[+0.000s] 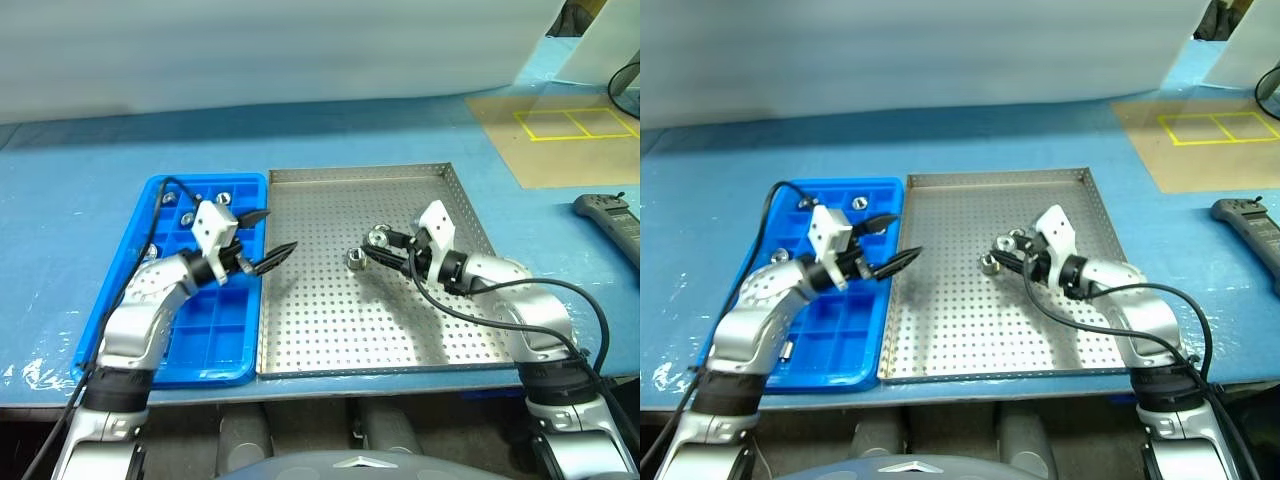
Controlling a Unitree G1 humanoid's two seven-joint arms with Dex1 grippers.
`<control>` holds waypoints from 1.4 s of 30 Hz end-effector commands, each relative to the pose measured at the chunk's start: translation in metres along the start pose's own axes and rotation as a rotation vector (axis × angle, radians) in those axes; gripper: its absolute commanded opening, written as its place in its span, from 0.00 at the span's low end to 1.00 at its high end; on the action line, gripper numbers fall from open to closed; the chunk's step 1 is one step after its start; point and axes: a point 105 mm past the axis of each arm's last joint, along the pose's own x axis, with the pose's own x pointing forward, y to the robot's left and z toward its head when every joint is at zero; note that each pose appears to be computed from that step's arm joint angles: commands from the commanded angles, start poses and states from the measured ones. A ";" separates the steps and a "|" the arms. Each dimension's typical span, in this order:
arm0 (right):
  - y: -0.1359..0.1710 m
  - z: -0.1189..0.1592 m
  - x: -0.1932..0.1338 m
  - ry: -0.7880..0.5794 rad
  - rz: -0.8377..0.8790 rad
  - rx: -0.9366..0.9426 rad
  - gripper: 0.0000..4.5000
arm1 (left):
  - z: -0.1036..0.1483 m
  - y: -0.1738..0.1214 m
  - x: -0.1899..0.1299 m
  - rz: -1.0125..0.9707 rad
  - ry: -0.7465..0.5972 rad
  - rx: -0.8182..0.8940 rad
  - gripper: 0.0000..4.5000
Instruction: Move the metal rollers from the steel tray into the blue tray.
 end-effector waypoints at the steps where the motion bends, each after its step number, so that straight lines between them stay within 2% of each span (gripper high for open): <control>1: 0.013 0.020 0.013 -0.048 0.104 -0.052 0.37 | 0.019 -0.003 -0.017 0.032 -0.043 0.049 1.00; 14: 0.034 0.034 0.055 -0.083 0.325 -0.110 0.37 | 0.029 -0.027 -0.049 0.108 -0.027 0.069 1.00; 29: 0.068 0.056 0.091 -0.165 0.507 -0.141 0.37 | 0.008 -0.047 -0.093 0.289 0.055 0.023 1.00; 42: 0.107 0.051 0.117 -0.115 0.637 -0.221 0.37 | -0.006 -0.065 -0.116 0.414 0.087 -0.003 1.00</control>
